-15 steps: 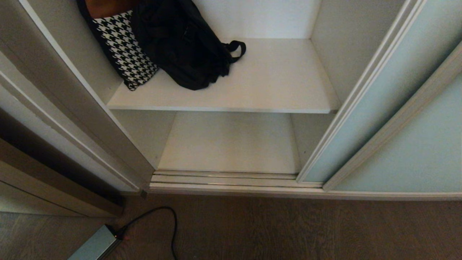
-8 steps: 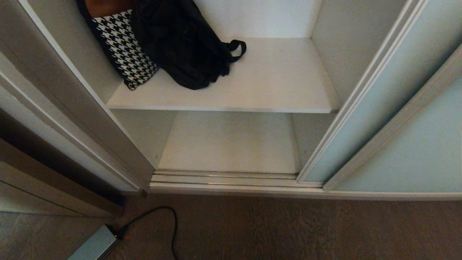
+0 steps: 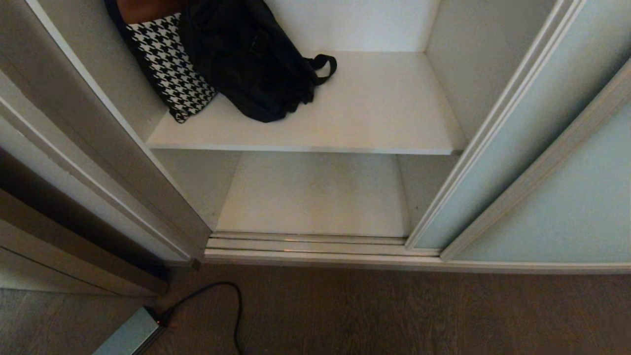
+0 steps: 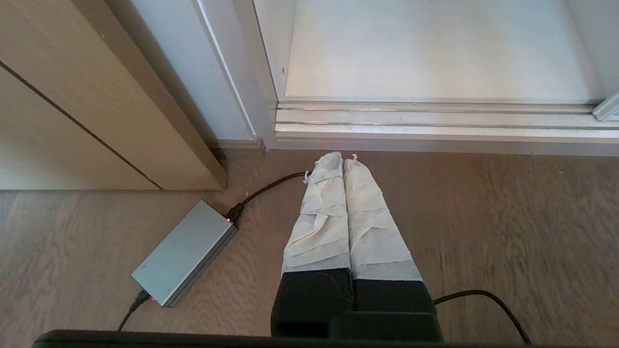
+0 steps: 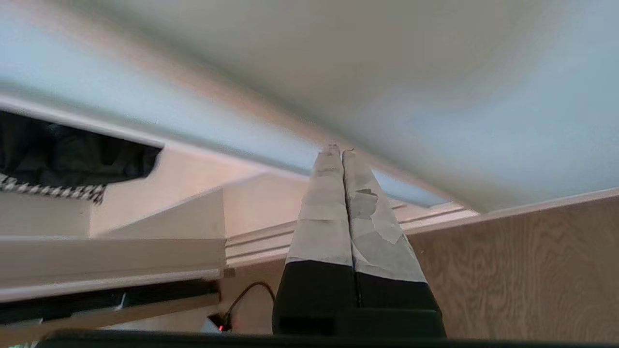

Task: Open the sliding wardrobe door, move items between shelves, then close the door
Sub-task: Close the door

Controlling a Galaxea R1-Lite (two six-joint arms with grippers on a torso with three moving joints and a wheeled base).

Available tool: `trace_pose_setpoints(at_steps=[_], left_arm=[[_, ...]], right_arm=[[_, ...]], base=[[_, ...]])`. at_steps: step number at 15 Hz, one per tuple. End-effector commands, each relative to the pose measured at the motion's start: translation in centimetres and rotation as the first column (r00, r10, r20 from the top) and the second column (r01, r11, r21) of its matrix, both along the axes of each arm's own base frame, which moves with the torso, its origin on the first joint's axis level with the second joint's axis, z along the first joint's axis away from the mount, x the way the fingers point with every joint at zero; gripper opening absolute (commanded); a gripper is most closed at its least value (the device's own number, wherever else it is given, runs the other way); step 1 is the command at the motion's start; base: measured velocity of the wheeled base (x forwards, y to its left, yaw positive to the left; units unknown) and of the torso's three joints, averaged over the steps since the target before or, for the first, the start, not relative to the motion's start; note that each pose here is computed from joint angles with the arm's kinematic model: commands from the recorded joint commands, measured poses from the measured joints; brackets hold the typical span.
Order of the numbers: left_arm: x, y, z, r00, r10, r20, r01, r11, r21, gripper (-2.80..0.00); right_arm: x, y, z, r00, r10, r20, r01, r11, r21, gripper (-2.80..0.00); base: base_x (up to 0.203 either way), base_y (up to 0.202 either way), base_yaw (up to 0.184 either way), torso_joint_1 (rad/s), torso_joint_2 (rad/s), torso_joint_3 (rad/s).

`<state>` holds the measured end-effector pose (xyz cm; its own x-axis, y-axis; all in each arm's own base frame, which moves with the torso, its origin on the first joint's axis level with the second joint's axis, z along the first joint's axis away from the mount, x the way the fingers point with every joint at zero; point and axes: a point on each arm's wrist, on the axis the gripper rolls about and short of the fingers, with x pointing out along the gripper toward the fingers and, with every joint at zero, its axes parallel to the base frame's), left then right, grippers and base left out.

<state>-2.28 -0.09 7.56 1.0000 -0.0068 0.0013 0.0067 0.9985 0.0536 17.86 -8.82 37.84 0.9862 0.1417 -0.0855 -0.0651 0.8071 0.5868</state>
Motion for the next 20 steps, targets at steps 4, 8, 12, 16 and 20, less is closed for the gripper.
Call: trace_pose_setpoints(at_steps=[4,8,12,16,20], left_arm=[[0.0,0.0,0.0,1.000,0.001,-0.001,-0.001,1.000,0.000,-2.80],[0.0,0.0,0.0,1.000,0.001,-0.001,-0.001,1.000,0.000,-2.80],[0.0,0.0,0.0,1.000,0.001,-0.001,-0.001,1.000,0.000,-2.80],[0.0,0.0,0.0,1.000,0.001,-0.001,-0.001,1.000,0.000,-2.80],[0.0,0.0,0.0,1.000,-0.001,-0.001,0.001,1.000,0.000,-2.80]], right_arm=[[2.0,-1.2,-0.9,0.999,0.001,-0.036,0.000,1.000,0.026,-2.80],[2.7,-1.0,-0.9,1.000,0.023,-0.019,-0.023,1.000,0.014,-2.80],[3.4,-0.4,-1.1,0.998,0.058,-0.028,-0.057,0.998,0.017,-2.80],[4.0,-0.2,-1.0,0.997,0.076,-0.006,-0.076,0.997,0.002,-2.80],[4.0,1.6,-0.8,0.991,0.137,0.005,-0.137,0.991,-0.005,-2.80]], base=[[0.000,0.000,0.000,0.000,0.00,0.000],[0.000,0.000,0.000,0.000,0.00,0.000],[0.000,0.000,0.000,0.000,0.00,0.000],[0.000,0.000,0.000,0.000,0.00,0.000],[0.000,0.000,0.000,0.000,0.00,0.000]])
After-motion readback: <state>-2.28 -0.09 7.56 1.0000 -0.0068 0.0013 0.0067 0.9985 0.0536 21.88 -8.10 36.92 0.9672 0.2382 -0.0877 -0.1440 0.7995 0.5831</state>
